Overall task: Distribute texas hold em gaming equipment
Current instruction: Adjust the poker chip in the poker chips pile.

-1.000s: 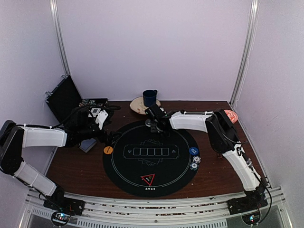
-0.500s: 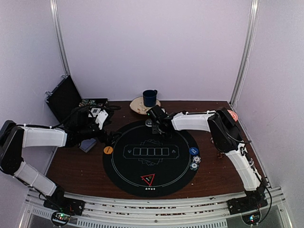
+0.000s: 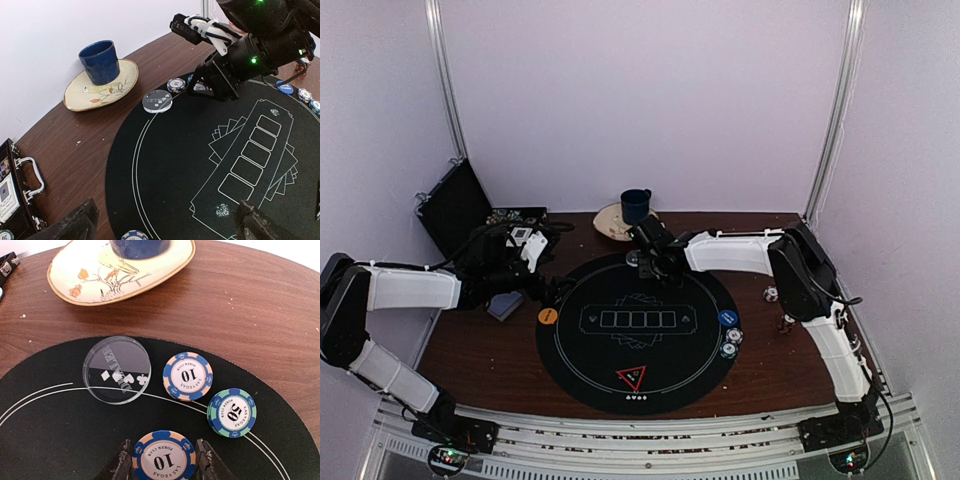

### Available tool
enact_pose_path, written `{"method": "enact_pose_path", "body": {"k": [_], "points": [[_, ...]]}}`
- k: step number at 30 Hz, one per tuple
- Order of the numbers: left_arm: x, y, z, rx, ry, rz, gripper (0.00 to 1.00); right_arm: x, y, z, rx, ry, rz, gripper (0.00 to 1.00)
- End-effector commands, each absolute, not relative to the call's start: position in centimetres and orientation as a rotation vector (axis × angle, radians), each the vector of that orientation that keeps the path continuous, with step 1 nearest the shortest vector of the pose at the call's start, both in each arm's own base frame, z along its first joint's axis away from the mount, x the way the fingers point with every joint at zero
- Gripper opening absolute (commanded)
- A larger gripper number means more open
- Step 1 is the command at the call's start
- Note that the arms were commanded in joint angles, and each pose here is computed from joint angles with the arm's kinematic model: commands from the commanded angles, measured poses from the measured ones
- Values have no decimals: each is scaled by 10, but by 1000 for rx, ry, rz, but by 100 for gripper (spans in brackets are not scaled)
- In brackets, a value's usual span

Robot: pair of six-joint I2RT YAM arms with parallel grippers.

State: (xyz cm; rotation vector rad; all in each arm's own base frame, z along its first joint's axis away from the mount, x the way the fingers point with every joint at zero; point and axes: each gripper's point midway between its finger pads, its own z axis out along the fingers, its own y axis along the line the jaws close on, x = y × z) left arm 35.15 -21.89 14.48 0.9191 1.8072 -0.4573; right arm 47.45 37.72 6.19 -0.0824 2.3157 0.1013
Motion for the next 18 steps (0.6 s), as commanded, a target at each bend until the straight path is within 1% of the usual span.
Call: {"method": "enact_pose_path", "body": {"k": [1,7,18], "points": [[361,-222,161,906,1754,-455,98,478,378,96,-63,2250,107,39],[361,-222,161,907,1754,-457,98,491,375,90,-52,2238,57,39],[361,-222,159,909,1757,-457,98,516,365,72,-11,2231,60,40]]}}
